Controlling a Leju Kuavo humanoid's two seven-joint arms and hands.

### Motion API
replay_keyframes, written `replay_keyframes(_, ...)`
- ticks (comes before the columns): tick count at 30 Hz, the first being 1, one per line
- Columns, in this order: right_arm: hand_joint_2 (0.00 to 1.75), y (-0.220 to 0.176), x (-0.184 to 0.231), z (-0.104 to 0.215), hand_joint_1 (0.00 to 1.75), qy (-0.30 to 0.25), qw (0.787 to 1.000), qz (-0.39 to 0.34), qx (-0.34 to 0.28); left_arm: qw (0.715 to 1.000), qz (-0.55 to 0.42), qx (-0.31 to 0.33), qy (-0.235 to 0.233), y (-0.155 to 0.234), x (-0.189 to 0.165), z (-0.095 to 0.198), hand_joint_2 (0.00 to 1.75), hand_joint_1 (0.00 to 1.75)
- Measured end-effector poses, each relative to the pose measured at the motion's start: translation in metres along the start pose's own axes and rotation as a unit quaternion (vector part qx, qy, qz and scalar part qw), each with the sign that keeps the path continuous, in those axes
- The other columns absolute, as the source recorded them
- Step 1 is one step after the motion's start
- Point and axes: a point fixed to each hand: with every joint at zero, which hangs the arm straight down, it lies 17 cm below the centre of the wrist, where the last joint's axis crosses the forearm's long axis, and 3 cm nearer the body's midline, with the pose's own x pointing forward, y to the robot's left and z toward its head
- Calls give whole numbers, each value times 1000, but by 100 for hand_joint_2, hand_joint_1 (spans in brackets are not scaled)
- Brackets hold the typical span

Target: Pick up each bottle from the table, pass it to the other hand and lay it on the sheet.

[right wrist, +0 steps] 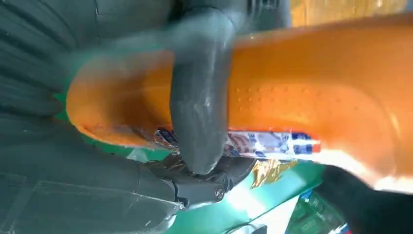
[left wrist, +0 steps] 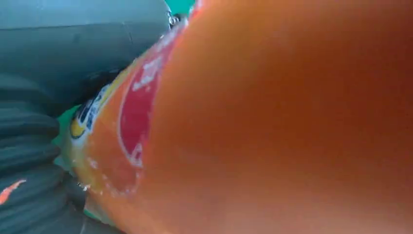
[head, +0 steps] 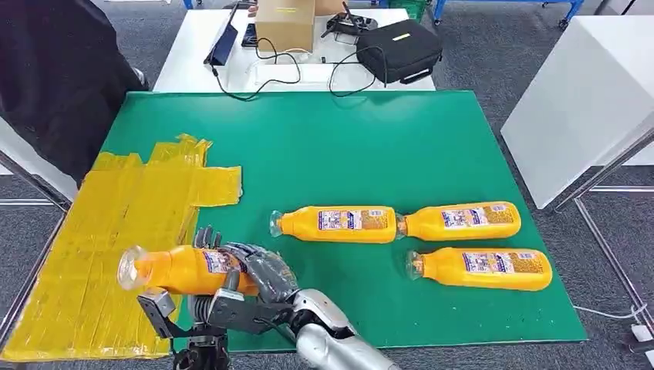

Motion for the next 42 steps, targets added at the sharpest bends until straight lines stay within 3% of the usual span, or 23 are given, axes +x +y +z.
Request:
replay_keyframes(1,175,3,0,0,175,-2,1000,7,7,1000,-2,3,0,3,0,1,175,5)
replay_keyframes(2,175,5,1,-1,175,-4,1000,13,12,1000,-4,7,1,5,0,2,175,154)
replay_keyframes(3,175,7,1,0,175,-4,1000,18,17,1000,-6,9,2,7,-1,3,175,175)
replay_keyframes(14,175,20,-2,2,175,5,999,36,31,1000,-11,28,8,22,-3,13,175,175)
replay_keyframes(15,175,21,-1,2,99,7,999,37,30,999,-12,29,8,23,-3,14,175,175)
replay_keyframes(16,175,21,0,2,0,7,999,37,28,999,-11,29,8,24,-3,14,175,175)
replay_keyframes(19,175,25,0,4,0,7,999,41,23,999,-12,30,4,24,0,11,175,175)
replay_keyframes(20,0,26,1,4,0,6,999,42,21,999,-13,30,2,25,1,10,175,175)
replay_keyframes(29,0,2,10,3,0,-34,994,100,-23,999,-23,36,-31,30,24,-4,175,175)
replay_keyframes(35,0,-16,9,6,0,-38,993,103,-48,997,-34,52,-54,40,40,-14,175,175)
replay_keyframes(39,0,-38,14,17,0,-41,992,95,-77,991,-85,76,-71,53,54,-23,175,175)
replay_keyframes(42,0,-66,21,29,0,-41,990,79,-114,972,-174,118,-101,74,80,-36,175,175)
